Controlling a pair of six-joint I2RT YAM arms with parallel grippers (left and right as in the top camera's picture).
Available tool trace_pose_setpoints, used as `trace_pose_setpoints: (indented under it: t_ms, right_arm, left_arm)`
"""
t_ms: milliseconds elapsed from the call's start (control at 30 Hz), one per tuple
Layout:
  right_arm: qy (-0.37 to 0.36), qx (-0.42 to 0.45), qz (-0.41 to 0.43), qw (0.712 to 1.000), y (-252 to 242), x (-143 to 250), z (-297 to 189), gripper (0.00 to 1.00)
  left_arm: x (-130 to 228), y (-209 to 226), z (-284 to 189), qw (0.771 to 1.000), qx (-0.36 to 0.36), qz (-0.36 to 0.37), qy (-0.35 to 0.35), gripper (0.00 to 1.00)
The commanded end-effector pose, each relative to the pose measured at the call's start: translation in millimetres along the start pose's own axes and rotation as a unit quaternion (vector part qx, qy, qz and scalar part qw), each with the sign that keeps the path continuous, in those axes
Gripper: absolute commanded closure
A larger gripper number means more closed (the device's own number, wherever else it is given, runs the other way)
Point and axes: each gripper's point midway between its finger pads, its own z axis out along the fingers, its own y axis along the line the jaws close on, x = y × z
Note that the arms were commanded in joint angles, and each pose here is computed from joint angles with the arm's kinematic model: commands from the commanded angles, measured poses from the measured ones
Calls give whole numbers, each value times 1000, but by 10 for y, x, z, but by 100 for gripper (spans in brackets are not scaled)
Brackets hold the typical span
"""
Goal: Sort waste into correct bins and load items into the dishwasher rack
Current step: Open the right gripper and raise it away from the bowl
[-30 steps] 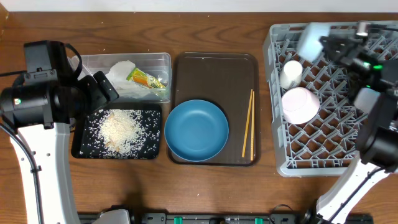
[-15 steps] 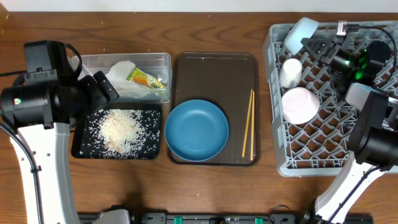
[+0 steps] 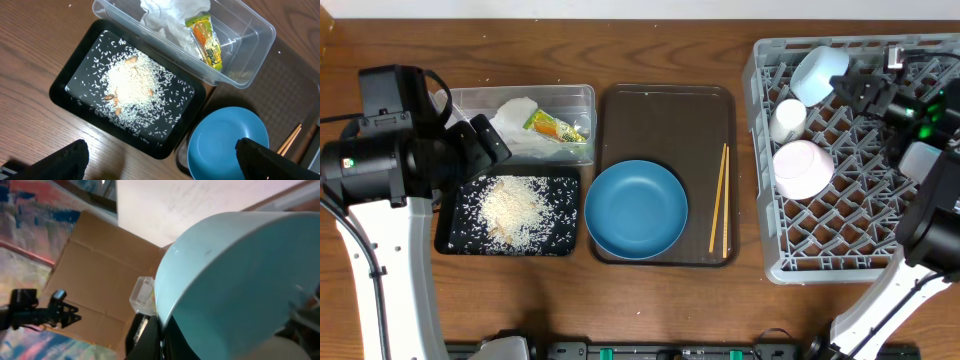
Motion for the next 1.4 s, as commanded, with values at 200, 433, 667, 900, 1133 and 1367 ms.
trace_pose_setpoints:
  t_ms: [200,433,667,900,1133,1367]
  right_arm:
    - [-46,20,69,996,-130,-107,-582,72]
    - [-102,41,63,992,-115,-271,-1041,47]
    - [-101,46,22,994,35,-301,-1146,49]
    - [-122,37,17,992,255,-531,-1045,48]
    - [-243,10,51,969,272,-1036,-837,48]
    - [-178,89,-33,979,-195,-862,-1,48]
  left_arm:
    - [-14,39,0,1000,-9,1,-3,4]
    - [-15,39,0,1000,-9,1,-3,4]
    - [-14,39,0,1000,-9,1,-3,4]
    - [-14,39,0,1000,-9,1,-3,4]
    - [-15,38,0,1000,-8,1,-3,4]
    - [-14,39,0,1000,-9,1,-3,4]
